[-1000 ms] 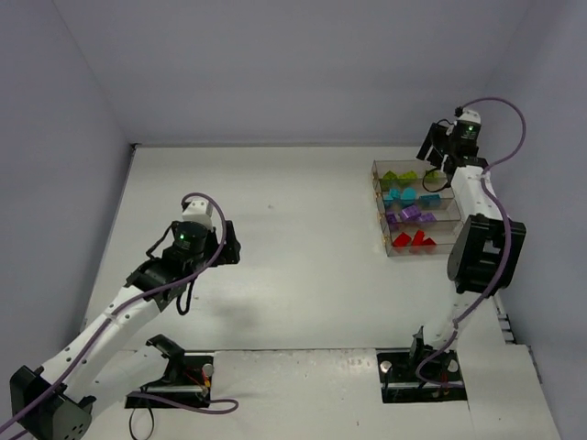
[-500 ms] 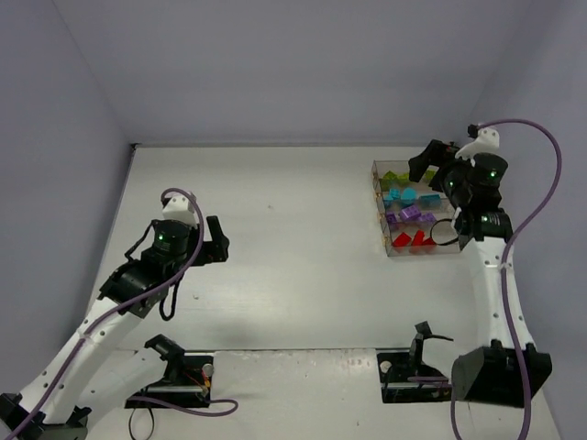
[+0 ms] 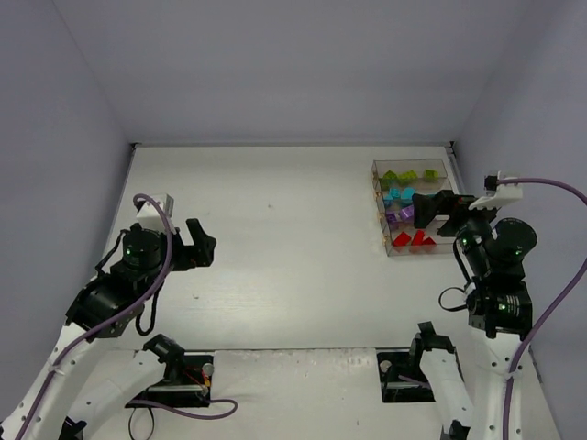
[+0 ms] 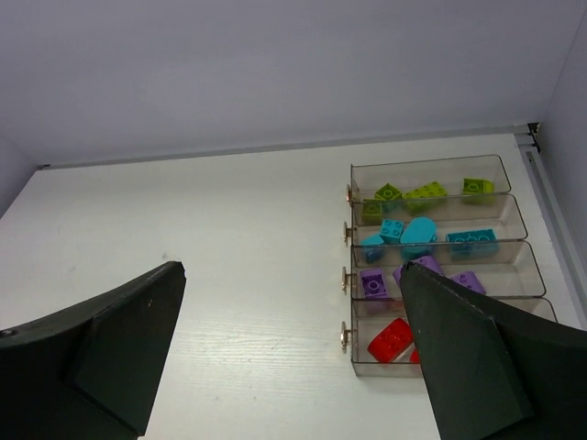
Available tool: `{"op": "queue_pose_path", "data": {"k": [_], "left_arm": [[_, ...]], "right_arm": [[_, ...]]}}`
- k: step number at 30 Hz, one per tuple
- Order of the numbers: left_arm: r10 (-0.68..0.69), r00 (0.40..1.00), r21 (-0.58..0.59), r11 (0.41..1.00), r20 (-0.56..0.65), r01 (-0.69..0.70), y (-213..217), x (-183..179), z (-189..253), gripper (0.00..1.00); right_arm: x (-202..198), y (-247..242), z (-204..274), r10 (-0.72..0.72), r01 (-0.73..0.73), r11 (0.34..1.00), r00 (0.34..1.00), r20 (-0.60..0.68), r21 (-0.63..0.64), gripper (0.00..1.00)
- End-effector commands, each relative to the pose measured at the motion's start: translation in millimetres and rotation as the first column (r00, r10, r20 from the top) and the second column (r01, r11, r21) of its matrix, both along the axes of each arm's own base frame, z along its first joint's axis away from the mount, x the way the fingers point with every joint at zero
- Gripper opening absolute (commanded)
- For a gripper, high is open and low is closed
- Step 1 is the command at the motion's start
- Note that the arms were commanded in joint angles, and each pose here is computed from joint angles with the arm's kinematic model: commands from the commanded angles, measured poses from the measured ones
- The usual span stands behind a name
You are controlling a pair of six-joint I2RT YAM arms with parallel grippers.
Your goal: Sort the legos into containers by color
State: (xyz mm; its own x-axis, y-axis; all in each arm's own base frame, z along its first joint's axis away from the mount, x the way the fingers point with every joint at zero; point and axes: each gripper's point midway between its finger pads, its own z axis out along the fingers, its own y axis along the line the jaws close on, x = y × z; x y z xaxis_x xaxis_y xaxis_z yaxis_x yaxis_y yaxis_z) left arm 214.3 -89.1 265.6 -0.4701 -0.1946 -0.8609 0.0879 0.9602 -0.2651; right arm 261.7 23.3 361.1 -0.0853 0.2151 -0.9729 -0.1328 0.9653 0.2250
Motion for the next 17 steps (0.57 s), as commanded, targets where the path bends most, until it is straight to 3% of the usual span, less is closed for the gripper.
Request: {"op": "queue_pose_path", "data": {"k": [1,10,17], "left_arm": [[-0.001,0.998,-0.036,0.999,0.065,0.003,1,-1,29,0.89],[0.037,0.997,-0.071,0.997,0.072,-0.032,8,-7,34,0.89],[0.063,0.997,-0.039,0.997,0.050,-0.061,13,-6,29,0.89]], "right_arm": [[-6,8,9,0.043,-0.042,0.999,0.999,0.028,-0.031,1.00],[-17,-10,16,-0.127,0.125,0.992,0.991,0.040,0.033,1.00],[-22,-6,11,-0.119,0.118,0.993,0.992,0.043,0.024,1.00]]}}
